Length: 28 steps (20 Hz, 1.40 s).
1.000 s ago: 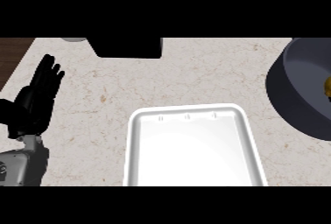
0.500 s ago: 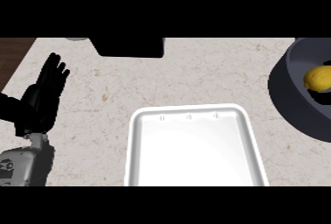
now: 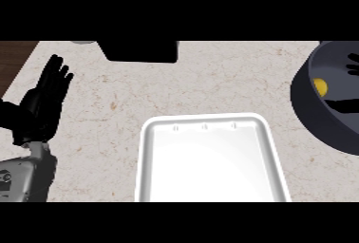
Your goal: Pick the lemon from the tray and place it in the pot
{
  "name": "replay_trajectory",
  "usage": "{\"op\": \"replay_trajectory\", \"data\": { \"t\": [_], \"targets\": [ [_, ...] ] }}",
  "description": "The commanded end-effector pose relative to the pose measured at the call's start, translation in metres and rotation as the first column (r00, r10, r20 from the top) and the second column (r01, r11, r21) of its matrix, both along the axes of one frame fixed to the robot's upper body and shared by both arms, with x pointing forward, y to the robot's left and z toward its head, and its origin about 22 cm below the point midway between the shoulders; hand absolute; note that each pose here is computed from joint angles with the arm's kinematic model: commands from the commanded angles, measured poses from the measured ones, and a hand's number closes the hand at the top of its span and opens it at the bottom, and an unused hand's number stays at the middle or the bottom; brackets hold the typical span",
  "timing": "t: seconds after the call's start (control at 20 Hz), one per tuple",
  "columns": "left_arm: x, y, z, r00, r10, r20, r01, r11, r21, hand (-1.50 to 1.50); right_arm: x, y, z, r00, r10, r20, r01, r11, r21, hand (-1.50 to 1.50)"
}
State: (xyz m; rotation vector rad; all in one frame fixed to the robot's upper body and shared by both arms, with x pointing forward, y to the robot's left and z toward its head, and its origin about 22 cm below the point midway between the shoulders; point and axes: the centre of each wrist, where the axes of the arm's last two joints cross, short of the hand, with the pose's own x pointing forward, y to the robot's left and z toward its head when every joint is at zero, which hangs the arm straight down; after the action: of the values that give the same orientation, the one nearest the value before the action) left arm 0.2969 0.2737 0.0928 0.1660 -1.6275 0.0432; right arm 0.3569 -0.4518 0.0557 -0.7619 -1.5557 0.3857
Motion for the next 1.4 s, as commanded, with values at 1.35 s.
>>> {"op": "replay_trajectory", "data": {
  "t": [1.35],
  "targets": [
    [-0.014, 0.004, -0.011, 1.0, 0.018, 0.007, -0.018, 1.0, -0.009, 0.0, -0.131, -0.148, 0.052, 0.985, -0.011, 0.173, -0.061, 0.911, 0.408, -1.5]
  ]
}}
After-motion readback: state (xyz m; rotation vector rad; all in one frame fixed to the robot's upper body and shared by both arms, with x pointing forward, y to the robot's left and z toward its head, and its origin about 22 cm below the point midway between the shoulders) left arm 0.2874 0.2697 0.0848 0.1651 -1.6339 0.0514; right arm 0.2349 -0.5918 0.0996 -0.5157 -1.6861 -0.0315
